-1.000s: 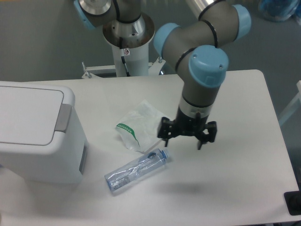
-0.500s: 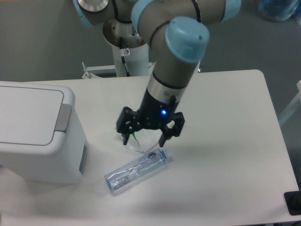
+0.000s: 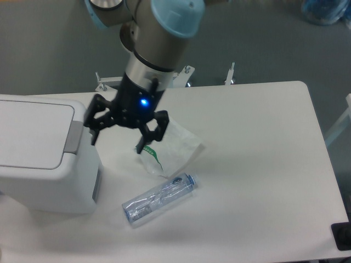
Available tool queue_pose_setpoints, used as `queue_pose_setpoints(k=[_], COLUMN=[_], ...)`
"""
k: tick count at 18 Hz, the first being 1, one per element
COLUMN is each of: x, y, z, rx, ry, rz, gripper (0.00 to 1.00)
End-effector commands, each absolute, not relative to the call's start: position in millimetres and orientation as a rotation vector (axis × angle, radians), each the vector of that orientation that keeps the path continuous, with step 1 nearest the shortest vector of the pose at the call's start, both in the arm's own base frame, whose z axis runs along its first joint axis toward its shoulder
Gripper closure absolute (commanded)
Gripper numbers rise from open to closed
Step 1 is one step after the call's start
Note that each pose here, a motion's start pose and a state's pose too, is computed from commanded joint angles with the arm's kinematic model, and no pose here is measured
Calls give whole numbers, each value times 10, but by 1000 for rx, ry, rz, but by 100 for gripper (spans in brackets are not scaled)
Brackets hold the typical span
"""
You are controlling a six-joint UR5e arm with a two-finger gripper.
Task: Open the trash can
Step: 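Move the gripper across the table toward the trash can lid edge, then lower the gripper finger onto the grey lid edge of the trash can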
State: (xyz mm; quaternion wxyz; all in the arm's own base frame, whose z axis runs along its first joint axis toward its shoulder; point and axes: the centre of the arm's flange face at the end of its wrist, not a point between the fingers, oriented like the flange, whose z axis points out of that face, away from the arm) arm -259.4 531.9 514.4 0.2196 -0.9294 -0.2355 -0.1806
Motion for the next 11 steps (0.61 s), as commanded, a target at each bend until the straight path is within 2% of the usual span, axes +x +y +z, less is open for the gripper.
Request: queue_pose_setpoints(k=[11], x=[-2496], y=[5548], z=[4792], rx=[-2616], ry=[-645], rz=[-553], gripper=[0])
